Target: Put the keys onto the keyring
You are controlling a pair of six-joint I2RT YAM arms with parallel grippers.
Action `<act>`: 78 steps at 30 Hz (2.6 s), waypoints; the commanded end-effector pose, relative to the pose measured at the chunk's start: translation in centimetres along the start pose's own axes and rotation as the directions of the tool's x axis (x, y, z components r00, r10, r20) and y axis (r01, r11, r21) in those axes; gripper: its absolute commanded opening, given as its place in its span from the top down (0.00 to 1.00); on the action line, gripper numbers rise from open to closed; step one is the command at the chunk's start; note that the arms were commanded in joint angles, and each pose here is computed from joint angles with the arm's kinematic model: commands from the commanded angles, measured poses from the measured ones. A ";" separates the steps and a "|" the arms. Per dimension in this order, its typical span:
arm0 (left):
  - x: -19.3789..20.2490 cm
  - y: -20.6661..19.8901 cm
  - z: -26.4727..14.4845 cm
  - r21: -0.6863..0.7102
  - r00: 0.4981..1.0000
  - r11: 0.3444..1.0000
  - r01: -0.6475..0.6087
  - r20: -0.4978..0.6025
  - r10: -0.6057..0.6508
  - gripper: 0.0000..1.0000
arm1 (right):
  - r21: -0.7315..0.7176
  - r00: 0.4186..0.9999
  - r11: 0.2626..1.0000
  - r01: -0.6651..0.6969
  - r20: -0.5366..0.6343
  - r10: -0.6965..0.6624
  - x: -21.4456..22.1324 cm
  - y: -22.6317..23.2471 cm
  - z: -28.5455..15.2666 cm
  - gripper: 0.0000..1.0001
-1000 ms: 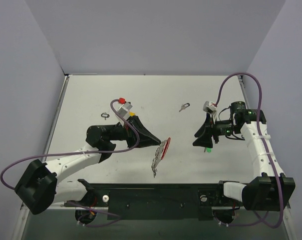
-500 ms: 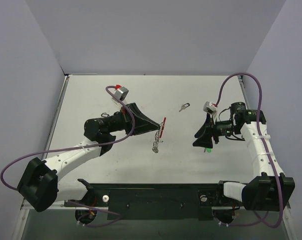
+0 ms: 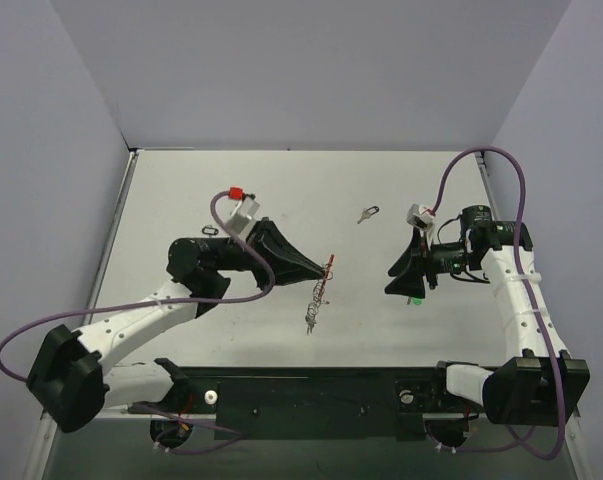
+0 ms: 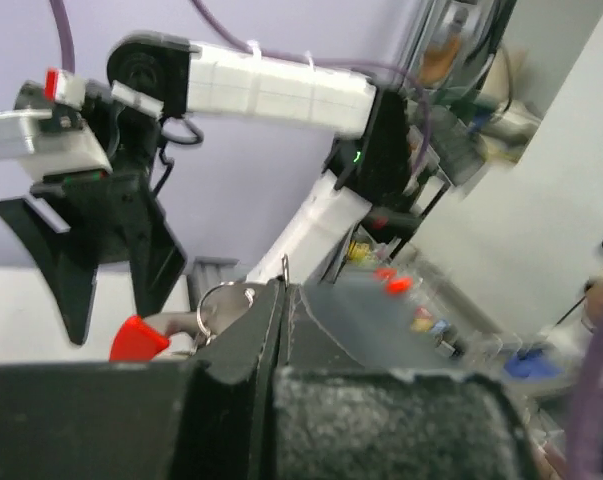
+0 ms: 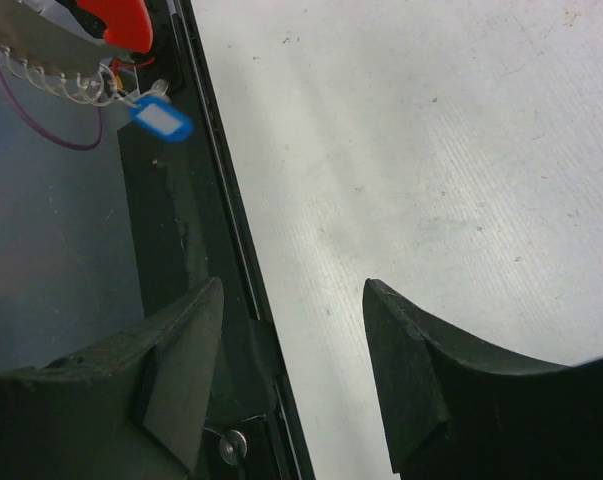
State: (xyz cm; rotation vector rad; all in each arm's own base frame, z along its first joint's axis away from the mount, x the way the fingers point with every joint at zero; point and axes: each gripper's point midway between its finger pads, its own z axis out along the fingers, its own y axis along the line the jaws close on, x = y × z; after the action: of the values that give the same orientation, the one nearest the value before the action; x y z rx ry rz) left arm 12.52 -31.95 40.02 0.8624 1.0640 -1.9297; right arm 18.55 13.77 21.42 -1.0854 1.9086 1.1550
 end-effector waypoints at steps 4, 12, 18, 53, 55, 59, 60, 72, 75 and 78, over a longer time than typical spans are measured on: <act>3.5 2.4 -1.9 0.015 0.578 0.623 -0.782 -0.356 0.734 1.00 | -0.019 0.999 1.000 -0.002 0.048 0.003 -0.3 0.8 -0.2 0.47; 2.6 3.3 -2.7 0.033 0.272 0.314 -0.949 -0.419 0.866 1.00 | -0.018 0.998 1.000 -0.021 0.064 0.022 -0.3 0.5 -0.3 0.46; 3.7 5.3 -3.3 0.092 0.069 0.136 -0.986 -0.522 0.850 1.00 | -0.014 0.997 1.000 -0.024 0.068 0.024 -0.2 0.4 -0.4 0.46; 5.6 6.0 -2.6 0.045 0.035 0.071 -0.996 -0.535 0.844 1.00 | -0.012 0.997 1.000 -0.023 0.067 0.024 0.0 0.3 -0.4 0.46; 5.5 6.0 -2.7 0.021 0.065 0.090 -0.996 -0.539 0.840 1.00 | -0.006 0.998 1.000 -0.017 0.066 0.018 0.0 0.2 -0.5 0.46; 5.3 6.0 -2.8 -0.061 0.164 0.155 -0.986 -0.546 0.822 1.00 | 0.002 0.998 1.000 -0.030 0.056 0.030 0.4 -0.2 -0.5 0.46; 5.2 6.1 -3.0 -0.087 0.196 0.178 -0.980 -0.548 0.813 1.00 | 0.005 0.998 0.999 -0.033 0.056 0.033 0.4 -0.3 -0.5 0.46; 3.7 4.9 -5.1 -0.385 0.521 0.377 -0.842 -0.402 0.753 1.00 | 0.105 0.989 0.992 0.074 -0.136 -0.060 2.4 -1.9 -2.5 0.50; 3.7 4.8 -6.1 -0.391 0.528 0.384 -0.837 -0.390 0.755 1.00 | 0.154 0.983 0.986 0.068 -0.180 -0.040 2.3 -2.4 -3.4 0.51; 3.0 4.5 -6.8 -0.400 0.546 0.405 -0.822 -0.354 0.759 1.00 | 0.180 0.980 0.982 0.066 -0.195 -0.030 2.2 -2.5 -3.8 0.51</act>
State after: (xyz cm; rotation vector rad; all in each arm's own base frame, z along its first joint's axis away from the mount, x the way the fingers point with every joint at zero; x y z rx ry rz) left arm 16.57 -29.66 28.64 1.0529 1.0100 -0.6047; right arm 19.69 9.88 19.61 -1.1537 2.0285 0.9121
